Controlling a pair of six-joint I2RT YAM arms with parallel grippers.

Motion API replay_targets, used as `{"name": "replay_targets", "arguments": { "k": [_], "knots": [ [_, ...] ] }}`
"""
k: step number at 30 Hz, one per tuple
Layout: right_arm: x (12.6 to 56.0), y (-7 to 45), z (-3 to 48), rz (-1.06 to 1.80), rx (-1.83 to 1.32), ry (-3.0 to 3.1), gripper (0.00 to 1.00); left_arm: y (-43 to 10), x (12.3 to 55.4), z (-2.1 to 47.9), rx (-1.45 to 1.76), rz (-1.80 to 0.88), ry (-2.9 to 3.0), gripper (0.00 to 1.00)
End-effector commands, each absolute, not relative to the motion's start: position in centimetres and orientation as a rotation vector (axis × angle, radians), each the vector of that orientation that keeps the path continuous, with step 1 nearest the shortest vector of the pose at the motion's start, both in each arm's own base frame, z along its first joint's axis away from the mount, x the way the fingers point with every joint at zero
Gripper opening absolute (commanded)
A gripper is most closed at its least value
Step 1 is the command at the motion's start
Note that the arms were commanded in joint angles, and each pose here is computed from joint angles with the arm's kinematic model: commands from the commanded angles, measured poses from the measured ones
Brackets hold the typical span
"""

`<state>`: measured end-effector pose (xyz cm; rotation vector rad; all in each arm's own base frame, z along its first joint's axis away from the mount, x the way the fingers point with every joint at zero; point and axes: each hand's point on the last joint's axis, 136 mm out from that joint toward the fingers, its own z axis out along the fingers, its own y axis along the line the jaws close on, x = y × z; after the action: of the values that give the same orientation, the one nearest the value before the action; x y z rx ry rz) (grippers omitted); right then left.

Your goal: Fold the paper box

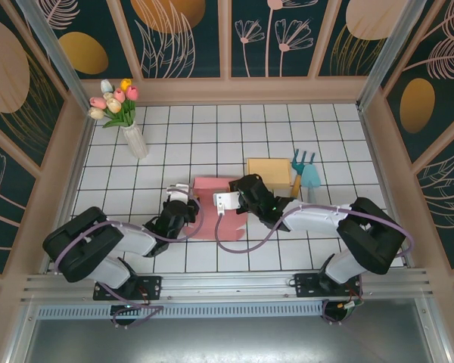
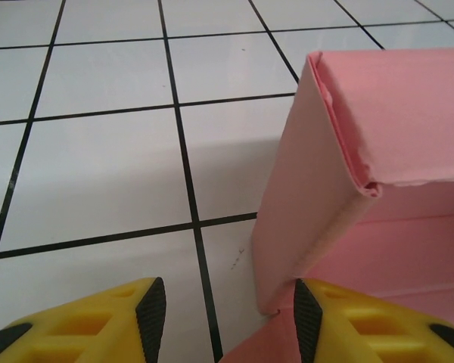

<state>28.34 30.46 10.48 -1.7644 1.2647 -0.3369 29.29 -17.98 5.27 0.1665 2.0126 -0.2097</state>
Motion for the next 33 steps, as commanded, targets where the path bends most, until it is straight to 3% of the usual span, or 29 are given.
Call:
{"name": "replay_targets", "arguments": {
  "k": [1, 4, 7, 11, 16, 22, 25, 33],
  "knots": [
    [26.6, 29.0, 7.5, -0.302, -1.89, 1.36, 0.23, -19.7, 30.7, 7.3, 0.194, -0.249, 1.926, 0.5],
    [26.6, 29.1, 8.0, -0.292, -1.876, 1.367, 0.36, -20.5, 31.2, 7.4, 0.214, -0.259, 1.914, 0.5],
    [26.6, 29.3, 8.5, -0.273, -1.87, 1.38, 0.4, -20.7, 32.0, 7.0, 0.221, -0.213, 1.914, 0.47],
    [26.9, 29.6, 10.0, -0.256, -1.815, 1.416, 0.41, -20.9, 32.8, 6.3, 0.227, -0.163, 1.917, 0.36],
    [26.6, 30.3, 13.7, -0.143, -1.666, 1.455, 0.41, -20.6, 32.9, 4.7, 0.233, -0.131, 1.931, 0.14],
    [26.3, 29.9, 20.2, 0.06, -1.251, 1.463, 0.41, -20.0, 32.9, 3.9, 0.201, -0.109, 1.94, 0.01],
    [26.9, 28.2, 22.8, 0.201, -0.911, 1.545, 0.41, -19.3, 33.0, 3.8, 0.174, -0.067, 1.937, 0.0],
    [29.1, 25.5, 18.7, 0.509, -0.295, 1.934, 0.45, -19.9, 32.8, 3.6, 0.179, -0.119, 1.948, 0.0]
  ]
}}
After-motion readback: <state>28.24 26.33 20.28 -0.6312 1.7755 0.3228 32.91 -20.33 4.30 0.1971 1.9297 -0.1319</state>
